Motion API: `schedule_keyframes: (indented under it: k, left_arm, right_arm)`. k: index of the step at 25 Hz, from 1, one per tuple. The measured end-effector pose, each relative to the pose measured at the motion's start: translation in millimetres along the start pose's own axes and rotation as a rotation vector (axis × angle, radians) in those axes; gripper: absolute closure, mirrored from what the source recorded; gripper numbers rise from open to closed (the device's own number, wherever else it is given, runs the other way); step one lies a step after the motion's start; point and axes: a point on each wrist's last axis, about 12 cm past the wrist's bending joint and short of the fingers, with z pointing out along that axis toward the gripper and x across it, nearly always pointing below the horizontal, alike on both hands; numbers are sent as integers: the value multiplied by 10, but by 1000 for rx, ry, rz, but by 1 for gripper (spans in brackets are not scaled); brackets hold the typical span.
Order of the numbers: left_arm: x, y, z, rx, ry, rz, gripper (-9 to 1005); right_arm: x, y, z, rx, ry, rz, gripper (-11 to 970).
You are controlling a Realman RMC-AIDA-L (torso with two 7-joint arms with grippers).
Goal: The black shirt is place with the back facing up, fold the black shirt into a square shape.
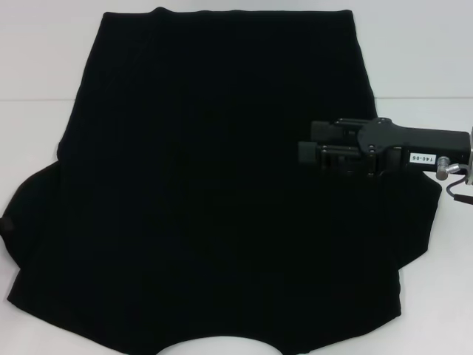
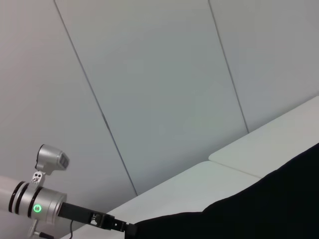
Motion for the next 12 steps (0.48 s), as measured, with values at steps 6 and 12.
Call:
schedule_keyframes:
  k: [6,12]
  left_arm:
    - [63,81,-86,-19,-28,-38,993]
    - [114,103,-128,-16,-53,-69,993]
  right_arm:
    - [-20,1,12,-2,-9,-6,256]
    - [-42,1,25,-5,-9,-14,258]
